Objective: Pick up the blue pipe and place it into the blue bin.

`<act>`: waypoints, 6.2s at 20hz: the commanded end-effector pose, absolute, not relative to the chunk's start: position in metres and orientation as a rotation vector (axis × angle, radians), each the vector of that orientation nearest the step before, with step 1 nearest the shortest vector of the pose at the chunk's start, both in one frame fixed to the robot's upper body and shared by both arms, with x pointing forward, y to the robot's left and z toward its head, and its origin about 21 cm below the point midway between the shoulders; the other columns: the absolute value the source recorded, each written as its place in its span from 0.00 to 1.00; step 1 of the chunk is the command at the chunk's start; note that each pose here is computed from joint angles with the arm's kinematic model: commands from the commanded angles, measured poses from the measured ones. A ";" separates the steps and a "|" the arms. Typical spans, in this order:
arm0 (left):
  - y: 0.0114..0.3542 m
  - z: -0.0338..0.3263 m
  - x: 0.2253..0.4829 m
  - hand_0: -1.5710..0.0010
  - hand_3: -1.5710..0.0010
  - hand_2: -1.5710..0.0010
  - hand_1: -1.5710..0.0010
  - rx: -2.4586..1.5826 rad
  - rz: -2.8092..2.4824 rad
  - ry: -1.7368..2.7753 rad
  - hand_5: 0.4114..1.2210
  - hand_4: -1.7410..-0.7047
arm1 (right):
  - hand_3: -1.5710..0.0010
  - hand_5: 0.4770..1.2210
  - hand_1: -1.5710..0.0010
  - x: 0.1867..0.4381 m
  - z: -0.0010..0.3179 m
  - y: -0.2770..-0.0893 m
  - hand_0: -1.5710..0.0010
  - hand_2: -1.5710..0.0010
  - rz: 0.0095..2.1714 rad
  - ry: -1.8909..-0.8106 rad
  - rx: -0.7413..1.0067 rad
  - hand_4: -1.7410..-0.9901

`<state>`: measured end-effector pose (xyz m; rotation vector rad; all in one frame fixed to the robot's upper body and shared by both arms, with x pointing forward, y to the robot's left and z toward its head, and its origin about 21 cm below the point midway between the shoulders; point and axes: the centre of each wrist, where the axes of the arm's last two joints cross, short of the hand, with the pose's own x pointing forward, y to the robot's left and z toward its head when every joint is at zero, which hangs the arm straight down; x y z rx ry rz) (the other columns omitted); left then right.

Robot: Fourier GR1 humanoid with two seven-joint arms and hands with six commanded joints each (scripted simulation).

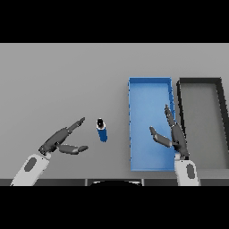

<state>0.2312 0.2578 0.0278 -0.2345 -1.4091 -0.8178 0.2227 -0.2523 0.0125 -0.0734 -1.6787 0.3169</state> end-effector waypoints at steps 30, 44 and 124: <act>0.129 -0.025 0.256 0.15 0.17 0.12 0.13 -0.484 -0.682 -1.519 0.90 0.09 | 1.00 0.19 1.00 0.221 0.011 -0.247 1.00 1.00 0.298 -1.681 -0.061 0.65; 0.106 0.049 0.259 0.01 0.08 0.01 0.01 -0.632 -0.752 -1.692 1.00 0.01 | 1.00 0.22 1.00 0.218 0.010 -0.252 1.00 1.00 0.325 -1.694 -0.090 0.71; 0.111 0.050 0.274 0.96 0.99 0.96 0.96 -0.535 -0.993 -1.648 0.34 0.88 | 0.00 1.00 0.00 0.275 0.168 -0.097 0.00 0.00 1.147 -1.694 0.800 0.34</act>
